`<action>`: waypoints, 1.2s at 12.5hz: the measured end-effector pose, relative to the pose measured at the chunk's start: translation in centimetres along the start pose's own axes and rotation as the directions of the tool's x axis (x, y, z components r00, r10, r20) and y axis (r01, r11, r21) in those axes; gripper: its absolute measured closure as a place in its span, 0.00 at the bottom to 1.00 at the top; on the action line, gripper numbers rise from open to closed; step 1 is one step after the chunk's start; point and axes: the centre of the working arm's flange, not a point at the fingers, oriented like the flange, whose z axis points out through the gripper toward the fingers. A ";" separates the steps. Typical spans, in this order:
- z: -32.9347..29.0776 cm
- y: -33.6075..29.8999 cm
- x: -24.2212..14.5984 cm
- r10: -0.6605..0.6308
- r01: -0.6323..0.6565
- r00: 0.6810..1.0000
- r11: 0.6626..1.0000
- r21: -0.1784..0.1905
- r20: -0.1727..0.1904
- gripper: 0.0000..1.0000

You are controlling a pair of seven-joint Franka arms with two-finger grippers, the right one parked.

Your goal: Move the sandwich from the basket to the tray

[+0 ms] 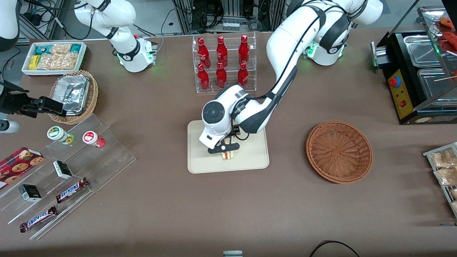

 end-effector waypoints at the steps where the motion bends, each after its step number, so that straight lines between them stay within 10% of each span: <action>1: -1.5 -0.1 -0.1 0.000 0.000 1.000 1.000 -0.005 -0.006 0.00; 15: -19.2 -22.0 8.7 0.041 -0.042 0.999 0.999 0.032 0.028 0.00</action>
